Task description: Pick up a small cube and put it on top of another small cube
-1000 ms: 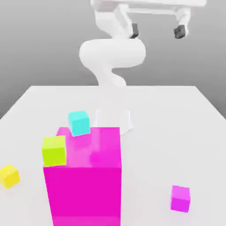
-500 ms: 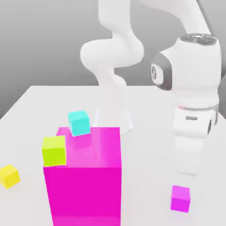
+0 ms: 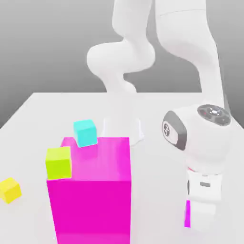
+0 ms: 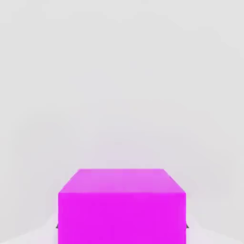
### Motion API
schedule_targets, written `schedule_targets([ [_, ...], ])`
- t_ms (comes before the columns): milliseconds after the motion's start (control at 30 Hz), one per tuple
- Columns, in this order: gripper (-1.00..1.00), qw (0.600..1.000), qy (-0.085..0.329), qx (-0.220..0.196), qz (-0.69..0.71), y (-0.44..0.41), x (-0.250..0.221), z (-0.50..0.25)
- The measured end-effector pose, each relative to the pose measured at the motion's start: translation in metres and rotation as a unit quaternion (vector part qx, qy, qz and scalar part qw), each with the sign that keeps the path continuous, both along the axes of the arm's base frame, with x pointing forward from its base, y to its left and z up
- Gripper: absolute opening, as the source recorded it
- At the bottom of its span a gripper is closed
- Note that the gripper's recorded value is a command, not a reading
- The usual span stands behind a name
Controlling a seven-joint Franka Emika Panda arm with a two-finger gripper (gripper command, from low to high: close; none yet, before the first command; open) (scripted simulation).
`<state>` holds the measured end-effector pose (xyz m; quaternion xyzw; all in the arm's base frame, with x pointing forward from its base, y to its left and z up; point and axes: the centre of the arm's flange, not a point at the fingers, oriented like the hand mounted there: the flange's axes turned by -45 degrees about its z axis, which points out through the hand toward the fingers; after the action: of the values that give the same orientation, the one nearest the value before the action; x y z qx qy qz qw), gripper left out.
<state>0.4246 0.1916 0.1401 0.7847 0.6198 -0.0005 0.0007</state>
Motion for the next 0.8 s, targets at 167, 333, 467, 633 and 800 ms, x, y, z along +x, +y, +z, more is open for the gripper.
schedule_targets([
  [167, -1.00, 1.000, 0.001, 0.003, 0.015, 0.007, -0.001, 0.050],
  [333, -1.00, 0.996, 0.009, 0.019, -0.084, -0.029, 0.016, 0.104],
  [467, -1.00, 0.977, 0.013, 0.026, -0.212, -0.089, 0.024, 0.153],
  [633, -1.00, 0.936, 0.013, 0.026, -0.350, -0.149, 0.013, 0.213],
  [800, -1.00, 0.869, 0.006, 0.014, -0.494, -0.216, -0.015, 0.268],
])
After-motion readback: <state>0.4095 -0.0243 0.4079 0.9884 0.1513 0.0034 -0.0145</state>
